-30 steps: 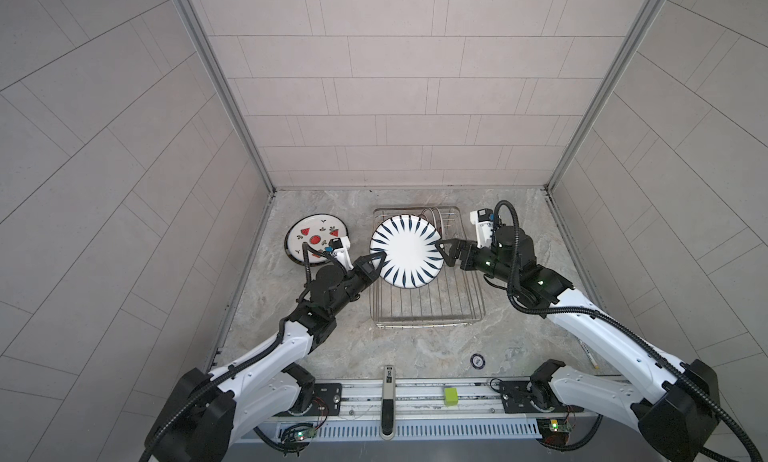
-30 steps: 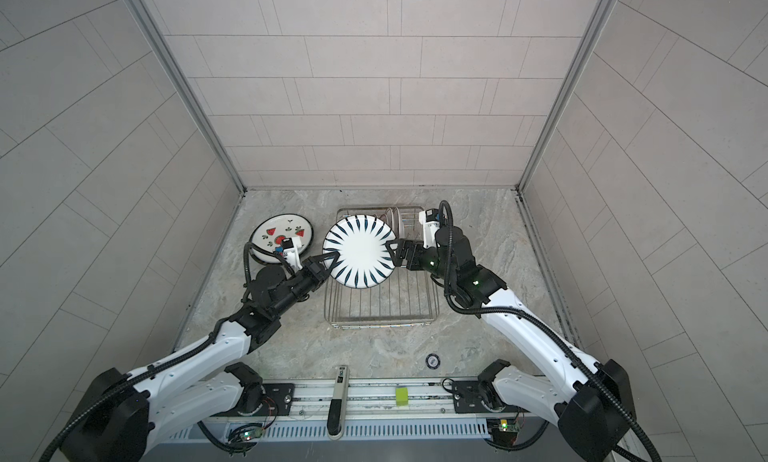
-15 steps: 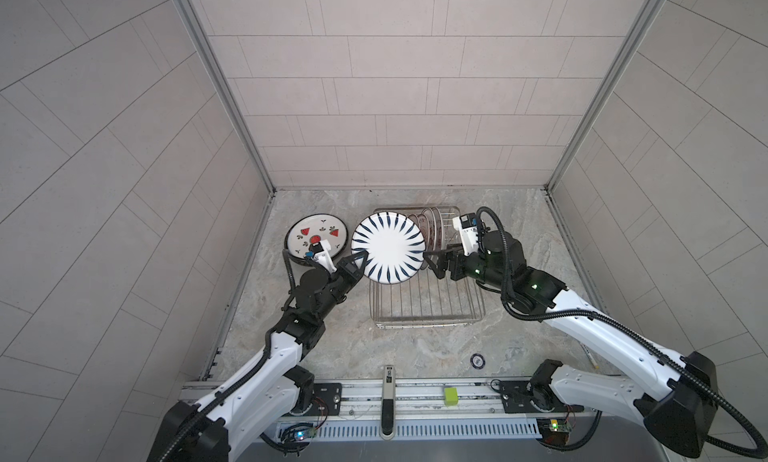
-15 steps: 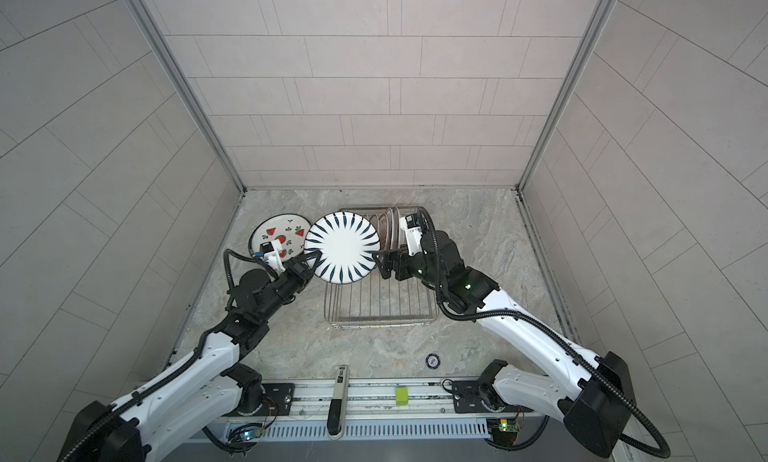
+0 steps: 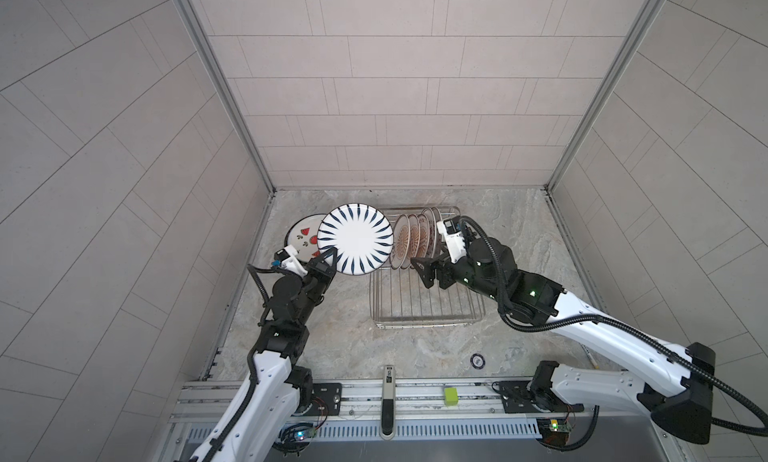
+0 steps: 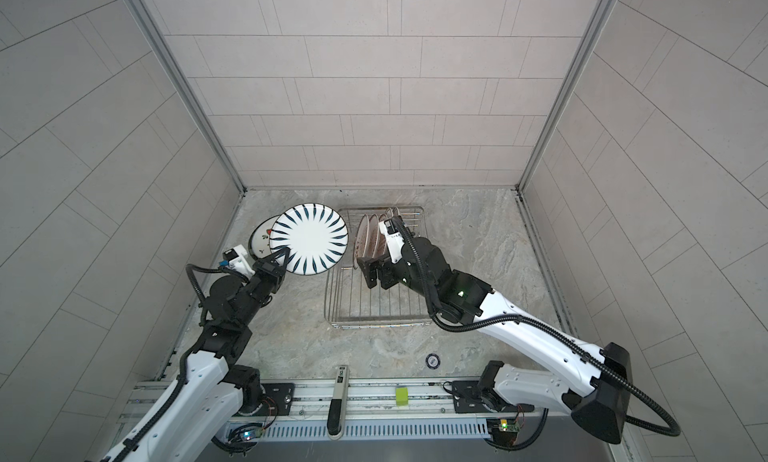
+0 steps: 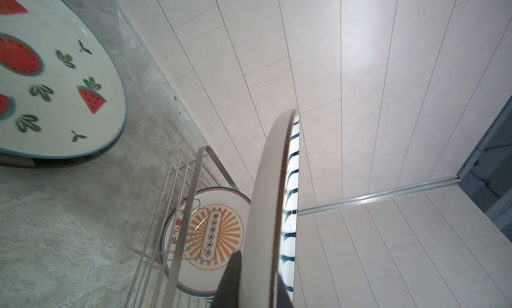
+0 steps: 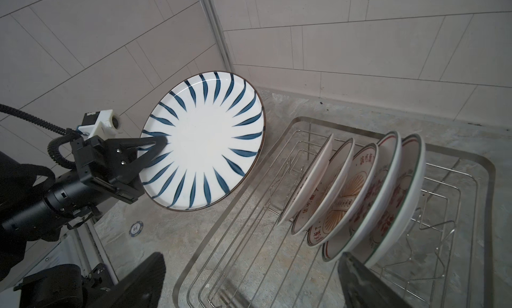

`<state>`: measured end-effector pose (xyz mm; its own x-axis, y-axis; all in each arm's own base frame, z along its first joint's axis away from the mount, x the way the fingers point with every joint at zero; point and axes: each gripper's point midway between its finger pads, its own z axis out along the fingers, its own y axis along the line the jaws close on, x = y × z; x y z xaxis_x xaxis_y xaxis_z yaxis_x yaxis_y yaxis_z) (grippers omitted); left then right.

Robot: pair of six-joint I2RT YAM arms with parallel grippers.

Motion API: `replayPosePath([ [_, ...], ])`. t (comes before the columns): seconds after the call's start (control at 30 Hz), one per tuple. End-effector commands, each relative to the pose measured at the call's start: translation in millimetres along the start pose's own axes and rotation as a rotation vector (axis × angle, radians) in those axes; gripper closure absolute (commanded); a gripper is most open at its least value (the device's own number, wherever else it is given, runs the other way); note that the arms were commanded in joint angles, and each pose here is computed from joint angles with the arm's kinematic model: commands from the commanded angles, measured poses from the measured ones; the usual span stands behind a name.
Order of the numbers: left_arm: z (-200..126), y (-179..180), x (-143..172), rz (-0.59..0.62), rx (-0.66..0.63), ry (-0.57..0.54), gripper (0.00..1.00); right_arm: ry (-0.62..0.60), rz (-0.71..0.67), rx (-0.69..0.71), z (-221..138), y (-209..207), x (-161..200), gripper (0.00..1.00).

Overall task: Unload the plates from the dish rack
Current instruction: Place the plate among the plates.

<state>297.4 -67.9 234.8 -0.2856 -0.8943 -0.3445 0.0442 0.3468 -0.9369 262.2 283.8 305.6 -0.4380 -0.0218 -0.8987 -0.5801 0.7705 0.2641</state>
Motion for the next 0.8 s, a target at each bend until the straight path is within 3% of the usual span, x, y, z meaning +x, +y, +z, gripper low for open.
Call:
replayPosePath([
  [0.0, -8, -24, -26, -0.041, 0.103, -0.099, 1.0, 0.019, -0.097, 0.023, 10, 9, -2, 0.01],
  [0.2, -8, 9, -48, -0.094, 0.047, -0.197, 1.0, 0.089, -0.168, 0.004, 48, 39, 3, 0.01],
  [0.57, -10, 38, -90, -0.051, -0.081, -0.386, 1.0, 0.198, -0.211, -0.011, 124, 69, 16, 0.01],
  [0.77, 1, 55, -100, -0.061, -0.104, -0.4, 1.0, 0.244, -0.235, 0.001, 162, 76, 21, 0.0],
])
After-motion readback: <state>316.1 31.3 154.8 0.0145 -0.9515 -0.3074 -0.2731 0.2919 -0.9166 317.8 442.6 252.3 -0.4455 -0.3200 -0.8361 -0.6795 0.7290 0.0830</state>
